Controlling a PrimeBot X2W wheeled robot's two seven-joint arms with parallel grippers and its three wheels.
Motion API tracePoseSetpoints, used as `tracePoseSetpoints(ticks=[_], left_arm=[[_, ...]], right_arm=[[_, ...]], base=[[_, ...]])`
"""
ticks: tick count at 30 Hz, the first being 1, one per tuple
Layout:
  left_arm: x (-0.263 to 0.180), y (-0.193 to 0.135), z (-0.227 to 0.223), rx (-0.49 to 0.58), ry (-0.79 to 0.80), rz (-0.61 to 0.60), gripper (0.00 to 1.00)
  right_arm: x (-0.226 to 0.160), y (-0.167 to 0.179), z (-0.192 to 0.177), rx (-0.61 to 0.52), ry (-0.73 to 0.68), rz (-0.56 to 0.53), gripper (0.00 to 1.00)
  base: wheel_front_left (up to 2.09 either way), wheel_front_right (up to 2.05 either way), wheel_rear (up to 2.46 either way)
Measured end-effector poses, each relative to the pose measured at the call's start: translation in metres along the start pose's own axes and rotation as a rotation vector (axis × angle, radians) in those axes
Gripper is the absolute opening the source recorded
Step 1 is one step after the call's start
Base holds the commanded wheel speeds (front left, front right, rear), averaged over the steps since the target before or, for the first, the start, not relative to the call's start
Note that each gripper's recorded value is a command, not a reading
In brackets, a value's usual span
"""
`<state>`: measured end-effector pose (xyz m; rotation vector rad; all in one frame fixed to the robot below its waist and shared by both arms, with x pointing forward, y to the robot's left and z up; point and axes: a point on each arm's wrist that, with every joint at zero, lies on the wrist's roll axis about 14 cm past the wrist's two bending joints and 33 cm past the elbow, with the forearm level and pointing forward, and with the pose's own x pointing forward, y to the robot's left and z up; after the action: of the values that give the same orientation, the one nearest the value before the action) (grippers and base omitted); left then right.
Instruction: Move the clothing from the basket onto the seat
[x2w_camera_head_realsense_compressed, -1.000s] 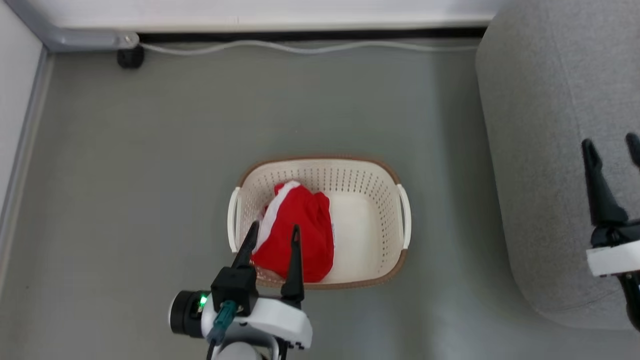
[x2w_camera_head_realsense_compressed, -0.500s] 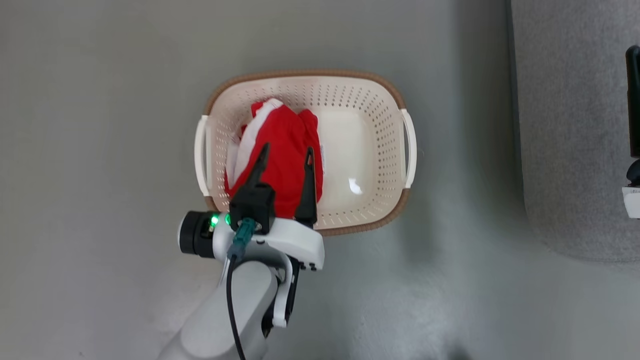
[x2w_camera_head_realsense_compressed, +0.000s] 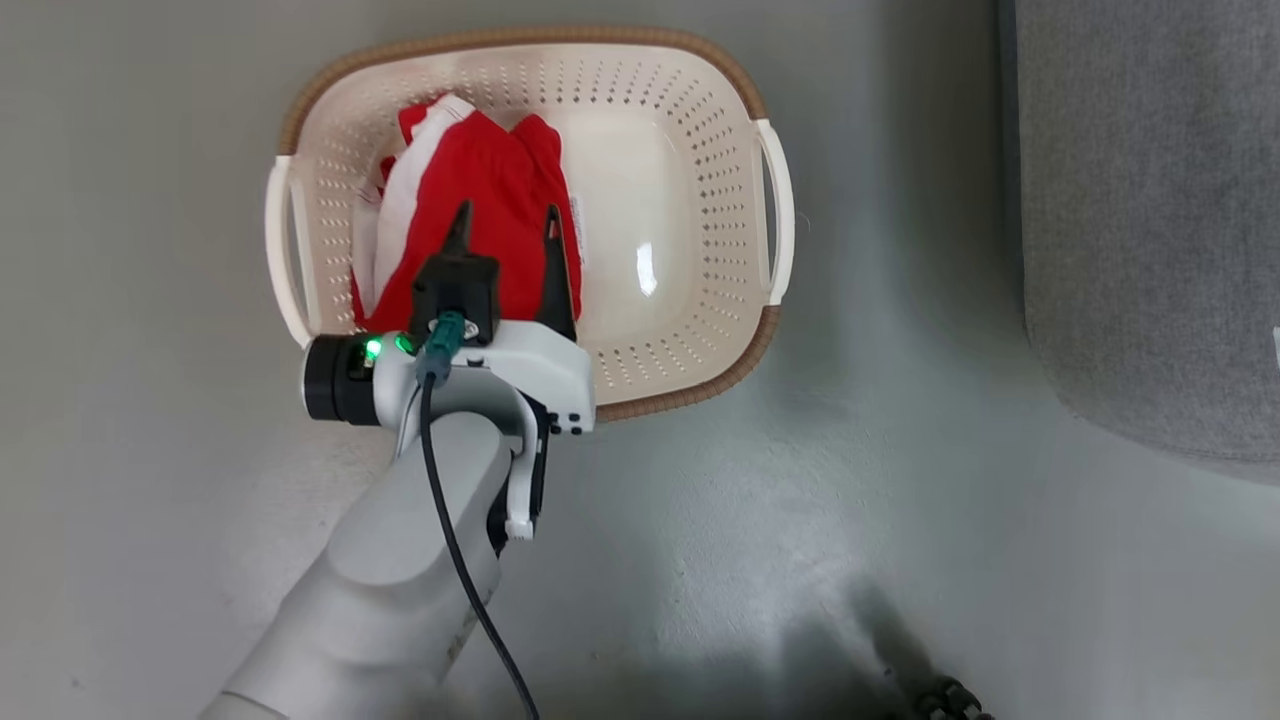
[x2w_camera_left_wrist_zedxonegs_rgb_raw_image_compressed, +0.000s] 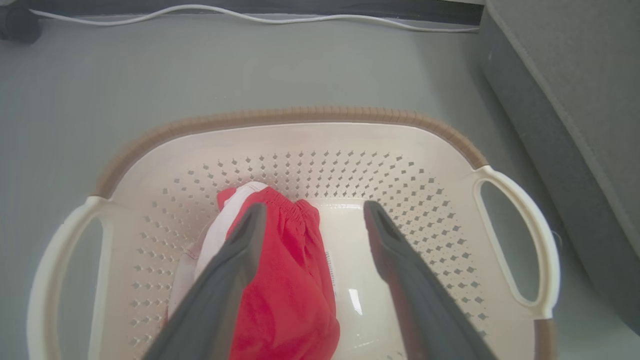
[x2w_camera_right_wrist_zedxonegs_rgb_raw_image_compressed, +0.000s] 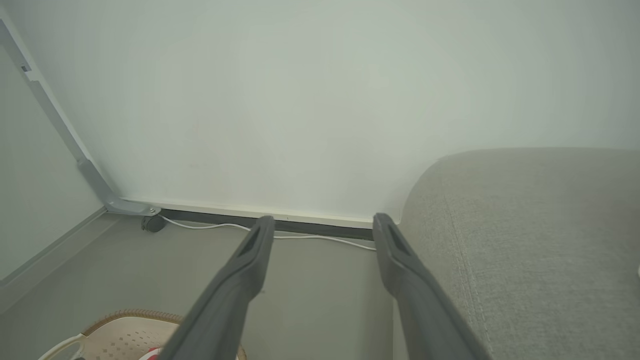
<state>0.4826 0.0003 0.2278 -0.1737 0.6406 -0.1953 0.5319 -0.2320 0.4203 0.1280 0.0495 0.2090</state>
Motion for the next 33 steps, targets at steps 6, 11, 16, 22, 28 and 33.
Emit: tracePoseSetpoints(ticks=[6, 11, 16, 22, 28, 33], left_arm=[[0.023, 0.004, -0.023, -0.014, 0.061, 0.017, 1.0], [0.037, 0.006, -0.044, 0.003, 0.111, 0.023, 1.0], [0.05, 0.012, -0.055, 0.026, 0.136, 0.046, 1.0], [0.056, 0.023, -0.068, 0.035, 0.182, 0.093, 1.0], [0.066, 0.027, -0.078, 0.05, 0.221, 0.115, 1.0], [0.07, 0.033, -0.094, 0.051, 0.278, 0.147, 1.0]], right_arm=[[0.01, -0.001, -0.007, -0.003, -0.009, 0.01, 1.0], [0.014, -0.004, -0.018, 0.008, 0.0, 0.006, 1.0], [0.018, -0.008, -0.031, 0.001, 0.019, 0.007, 1.0], [0.019, -0.008, -0.035, -0.003, 0.021, 0.016, 1.0], [0.018, -0.009, -0.036, -0.009, 0.026, 0.017, 1.0], [0.017, -0.009, -0.039, -0.013, 0.033, 0.02, 1.0]], base=[[0.0, 0.0, 0.0], [0.0, 0.0, 0.0], [0.0, 0.0, 0.0], [0.0, 0.0, 0.0], [0.0, 0.0, 0.0], [0.0, 0.0, 0.0]])
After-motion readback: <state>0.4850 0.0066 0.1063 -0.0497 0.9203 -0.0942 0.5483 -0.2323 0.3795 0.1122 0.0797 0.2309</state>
